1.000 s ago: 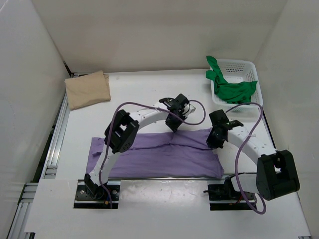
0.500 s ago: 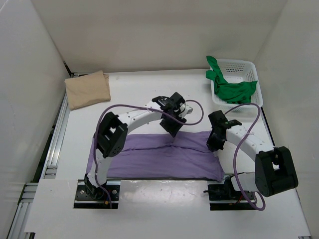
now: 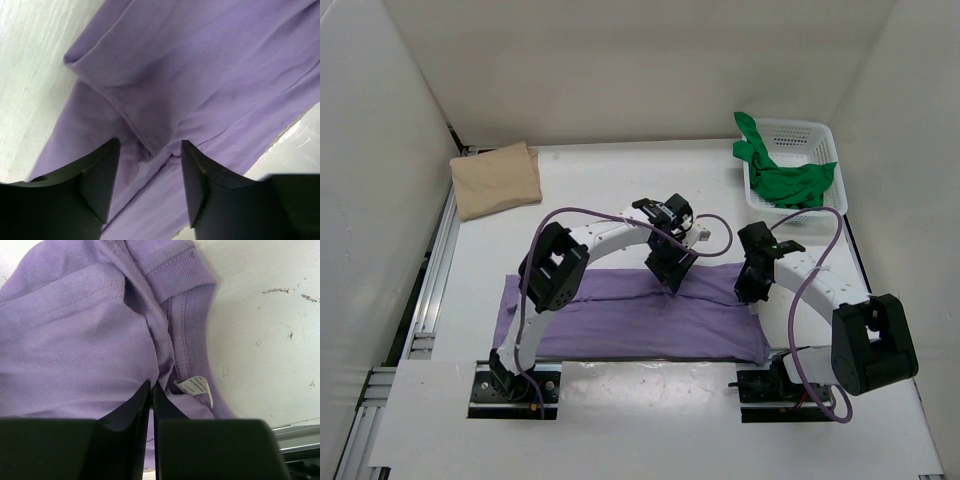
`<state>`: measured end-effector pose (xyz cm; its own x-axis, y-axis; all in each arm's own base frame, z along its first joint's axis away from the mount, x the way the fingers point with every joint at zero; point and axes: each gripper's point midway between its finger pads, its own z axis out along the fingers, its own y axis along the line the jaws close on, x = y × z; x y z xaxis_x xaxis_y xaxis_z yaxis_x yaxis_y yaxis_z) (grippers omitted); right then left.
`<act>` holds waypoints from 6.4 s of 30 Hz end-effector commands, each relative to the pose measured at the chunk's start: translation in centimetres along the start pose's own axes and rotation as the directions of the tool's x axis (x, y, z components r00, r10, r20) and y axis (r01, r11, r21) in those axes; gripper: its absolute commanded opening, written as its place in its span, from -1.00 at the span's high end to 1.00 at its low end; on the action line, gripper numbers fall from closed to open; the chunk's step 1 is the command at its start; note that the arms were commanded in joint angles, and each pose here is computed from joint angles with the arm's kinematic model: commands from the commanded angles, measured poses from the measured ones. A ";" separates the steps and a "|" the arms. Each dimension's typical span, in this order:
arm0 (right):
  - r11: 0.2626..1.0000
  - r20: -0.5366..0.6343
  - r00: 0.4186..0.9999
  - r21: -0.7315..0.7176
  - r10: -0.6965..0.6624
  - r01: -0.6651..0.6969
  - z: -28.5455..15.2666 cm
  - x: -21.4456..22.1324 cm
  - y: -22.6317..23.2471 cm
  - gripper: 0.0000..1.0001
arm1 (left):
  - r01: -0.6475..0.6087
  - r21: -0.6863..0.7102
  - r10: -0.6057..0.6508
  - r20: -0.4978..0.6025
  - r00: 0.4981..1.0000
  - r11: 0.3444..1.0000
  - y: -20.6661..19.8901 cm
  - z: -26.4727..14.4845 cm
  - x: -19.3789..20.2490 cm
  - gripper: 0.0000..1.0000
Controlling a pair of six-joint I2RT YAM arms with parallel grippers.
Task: Fold and stack the t-shirts
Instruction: Fold the other side of the tshirt into a rectangle, then rotate the tshirt 90 degrees
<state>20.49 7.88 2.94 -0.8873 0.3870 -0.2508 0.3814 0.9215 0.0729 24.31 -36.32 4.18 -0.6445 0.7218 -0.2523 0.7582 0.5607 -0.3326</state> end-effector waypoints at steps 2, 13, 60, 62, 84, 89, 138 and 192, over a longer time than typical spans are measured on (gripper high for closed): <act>1.000 0.002 1.000 -0.003 -0.004 0.004 -0.2 -0.1 0.0 0.83 | -0.034 0.076 0.031 0.045 0.999 0.997 -2.1 -0.5 -1.7 -0.15; 1.000 0.008 1.000 -0.008 -0.003 0.003 -0.6 -0.1 -0.1 0.83 | -0.014 0.156 0.011 0.017 1.000 0.988 -3.2 -0.9 -0.7 0.80; 0.975 -0.058 0.997 0.214 -0.045 0.056 3.4 -4.8 1.4 0.55 | 0.662 -0.698 -0.719 0.309 0.622 0.273 27.5 -17.6 31.4 -0.30; 0.967 -0.096 0.994 0.240 -0.058 0.080 4.8 -4.7 1.5 0.55 | 0.664 -0.700 -0.768 0.264 0.584 0.264 28.1 -16.3 33.0 -0.28; 0.934 0.256 0.934 -0.191 -0.248 0.301 4.8 -21.9 29.1 0.39 | 0.849 -0.518 -0.887 0.337 0.316 0.105 25.3 -18.5 38.8 -0.41; 0.887 0.451 0.879 -0.330 -0.151 0.322 -0.1 -25.9 33.7 0.13 | 0.852 -0.515 -0.885 0.348 0.309 0.095 25.4 -19.7 38.6 -0.44; 0.910 0.417 0.887 -0.415 0.199 -0.009 3.1 -32.5 31.3 -0.10 | 0.901 -0.417 -0.817 0.475 0.326 0.116 23.7 -23.2 36.1 -0.60; 0.969 -0.190 0.961 -0.102 0.203 -0.225 1.2 22.3 29.4 1.00 | 0.944 -0.323 -0.553 0.775 0.306 0.070 14.1 -31.7 35.1 -0.98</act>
<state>13.29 50.66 1.82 -0.8040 0.5915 0.0619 0.5598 0.7175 0.4145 15.54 9.90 19.66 -0.6987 -0.4038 -0.5906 -0.5231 0.8515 0.0366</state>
